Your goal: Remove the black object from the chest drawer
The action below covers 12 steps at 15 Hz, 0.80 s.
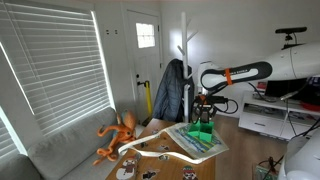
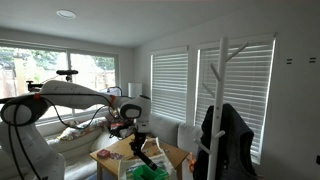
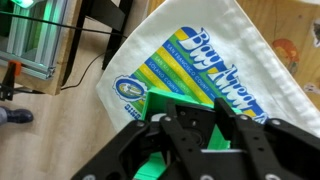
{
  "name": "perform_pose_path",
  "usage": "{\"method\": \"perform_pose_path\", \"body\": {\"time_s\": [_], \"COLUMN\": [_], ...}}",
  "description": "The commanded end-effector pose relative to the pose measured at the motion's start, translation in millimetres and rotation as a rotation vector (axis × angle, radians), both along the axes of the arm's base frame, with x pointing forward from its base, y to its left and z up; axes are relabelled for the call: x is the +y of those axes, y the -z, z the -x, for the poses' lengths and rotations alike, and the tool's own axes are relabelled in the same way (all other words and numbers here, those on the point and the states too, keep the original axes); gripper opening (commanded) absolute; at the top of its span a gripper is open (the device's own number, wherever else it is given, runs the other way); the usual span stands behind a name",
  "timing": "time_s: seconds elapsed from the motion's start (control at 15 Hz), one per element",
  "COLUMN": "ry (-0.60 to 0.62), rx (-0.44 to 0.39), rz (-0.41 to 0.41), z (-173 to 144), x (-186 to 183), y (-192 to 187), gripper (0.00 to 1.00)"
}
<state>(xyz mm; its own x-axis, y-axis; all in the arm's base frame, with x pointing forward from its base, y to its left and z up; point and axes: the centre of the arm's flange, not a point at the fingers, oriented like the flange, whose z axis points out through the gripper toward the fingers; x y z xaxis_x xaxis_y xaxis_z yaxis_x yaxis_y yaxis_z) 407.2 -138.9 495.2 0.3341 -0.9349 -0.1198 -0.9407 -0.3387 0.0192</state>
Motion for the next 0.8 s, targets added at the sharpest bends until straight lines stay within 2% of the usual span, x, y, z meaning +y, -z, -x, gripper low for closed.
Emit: {"method": "perform_pose_path", "body": {"time_s": [0.0, 0.27, 0.47, 0.6, 0.67, 0.73], "ry": [-0.16, -0.34, -0.518, -0.629, -0.557, -0.59], "rx": [-0.051, -0.034, -0.007, -0.001, 0.009, 0.014], "rz": [0.089, 0.214, 0.27, 0.323, 0.27, 0.29], "z": [-3, -29, -30, -32, -27, -27], "x": [33, 115, 186, 208, 200, 211], "y": [-46, -32, -12, -6, -9, -5], "gripper": [0.17, 0.17, 0.17, 0.17, 0.42, 0.42]}}
